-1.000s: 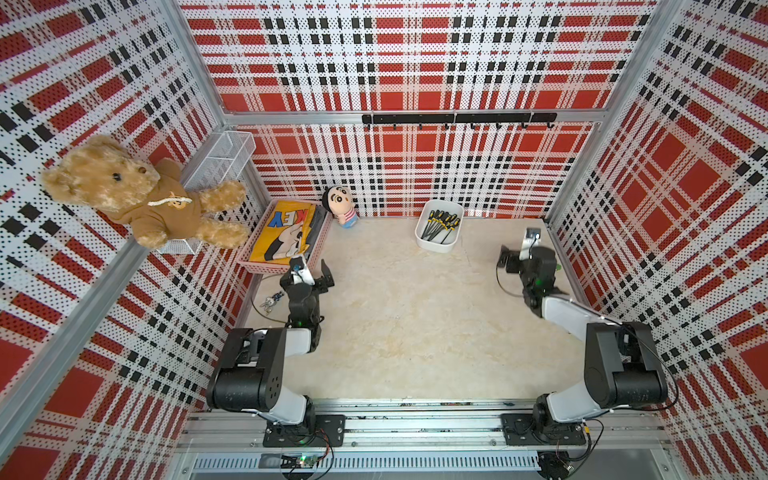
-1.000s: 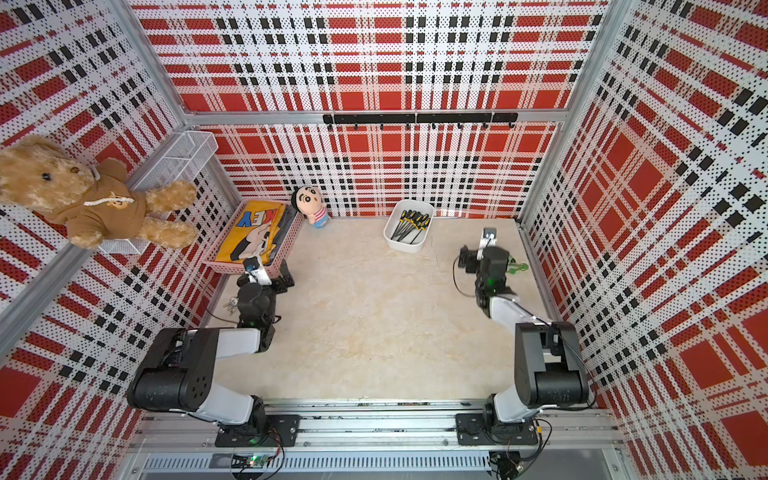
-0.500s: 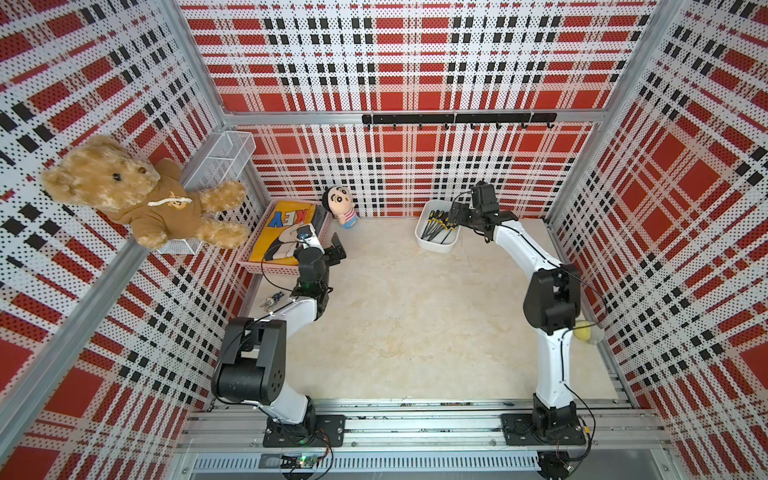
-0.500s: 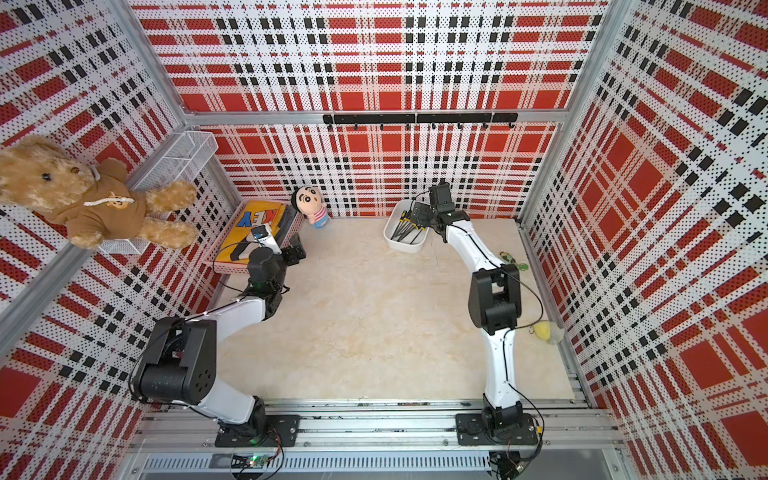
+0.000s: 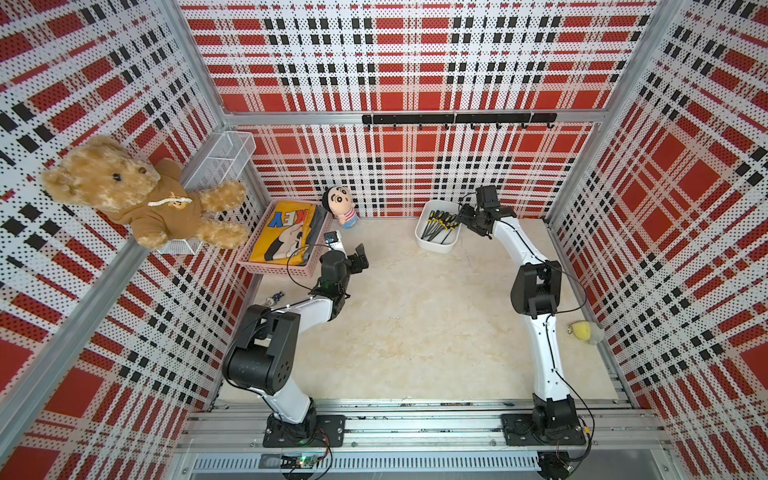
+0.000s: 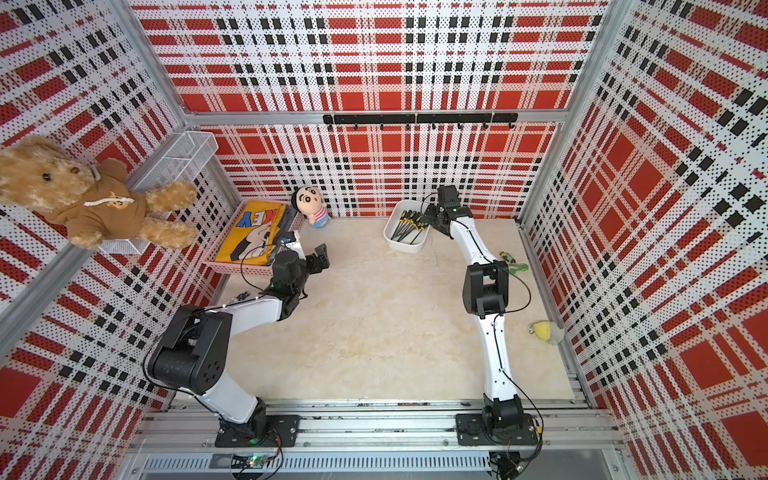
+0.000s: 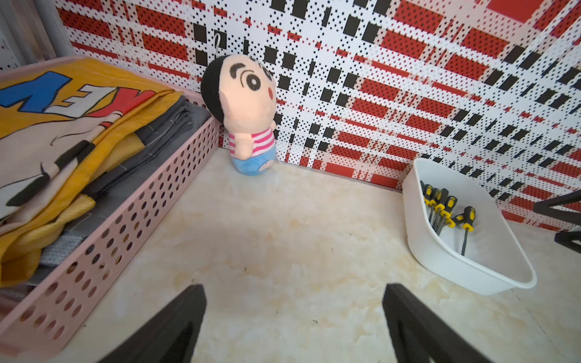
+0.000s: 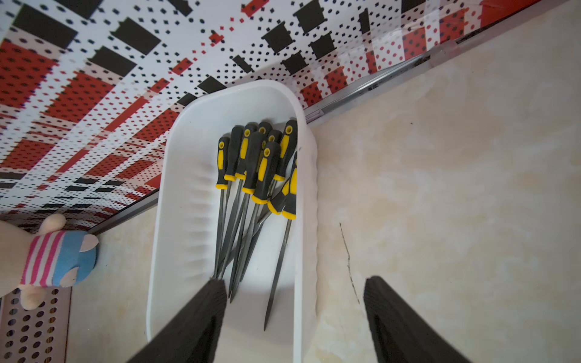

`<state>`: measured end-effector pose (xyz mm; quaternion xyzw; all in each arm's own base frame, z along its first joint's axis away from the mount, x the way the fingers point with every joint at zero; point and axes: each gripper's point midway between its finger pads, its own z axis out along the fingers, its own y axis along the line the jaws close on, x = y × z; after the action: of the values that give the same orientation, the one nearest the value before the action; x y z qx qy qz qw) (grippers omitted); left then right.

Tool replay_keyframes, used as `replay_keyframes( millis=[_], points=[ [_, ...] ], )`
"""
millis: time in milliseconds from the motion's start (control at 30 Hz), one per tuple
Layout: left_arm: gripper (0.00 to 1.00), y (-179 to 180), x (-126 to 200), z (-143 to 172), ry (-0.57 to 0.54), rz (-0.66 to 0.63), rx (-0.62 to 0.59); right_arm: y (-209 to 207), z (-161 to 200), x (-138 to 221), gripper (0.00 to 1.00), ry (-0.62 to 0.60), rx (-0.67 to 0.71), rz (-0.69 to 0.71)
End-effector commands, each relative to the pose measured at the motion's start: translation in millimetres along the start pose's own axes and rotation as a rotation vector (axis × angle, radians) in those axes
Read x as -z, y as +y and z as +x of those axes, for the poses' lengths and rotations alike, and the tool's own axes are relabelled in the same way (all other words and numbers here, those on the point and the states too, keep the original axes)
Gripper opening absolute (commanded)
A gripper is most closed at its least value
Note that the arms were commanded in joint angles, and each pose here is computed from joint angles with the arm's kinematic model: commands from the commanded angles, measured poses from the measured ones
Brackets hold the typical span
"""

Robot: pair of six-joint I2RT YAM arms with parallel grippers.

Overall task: Take the file tool out of the storage box
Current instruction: Move the storage box to the center of the board.

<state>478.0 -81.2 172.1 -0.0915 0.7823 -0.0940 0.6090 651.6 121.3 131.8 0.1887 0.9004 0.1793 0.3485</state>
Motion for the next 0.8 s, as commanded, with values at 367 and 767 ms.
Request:
replay_keyframes(
  millis=[367, 767],
  points=[
    [0.94, -24.5, -12.4, 10.3, 0.042, 0.039, 0.006, -5.2, 38.6, -31.6, 0.57, 0.105, 0.030, -0.003],
    [0.94, -24.5, -14.2, 10.0, 0.050, 0.035, -0.004, -11.4, 63.8, -35.4, 0.34, 0.157, 0.074, 0.048]
  ],
)
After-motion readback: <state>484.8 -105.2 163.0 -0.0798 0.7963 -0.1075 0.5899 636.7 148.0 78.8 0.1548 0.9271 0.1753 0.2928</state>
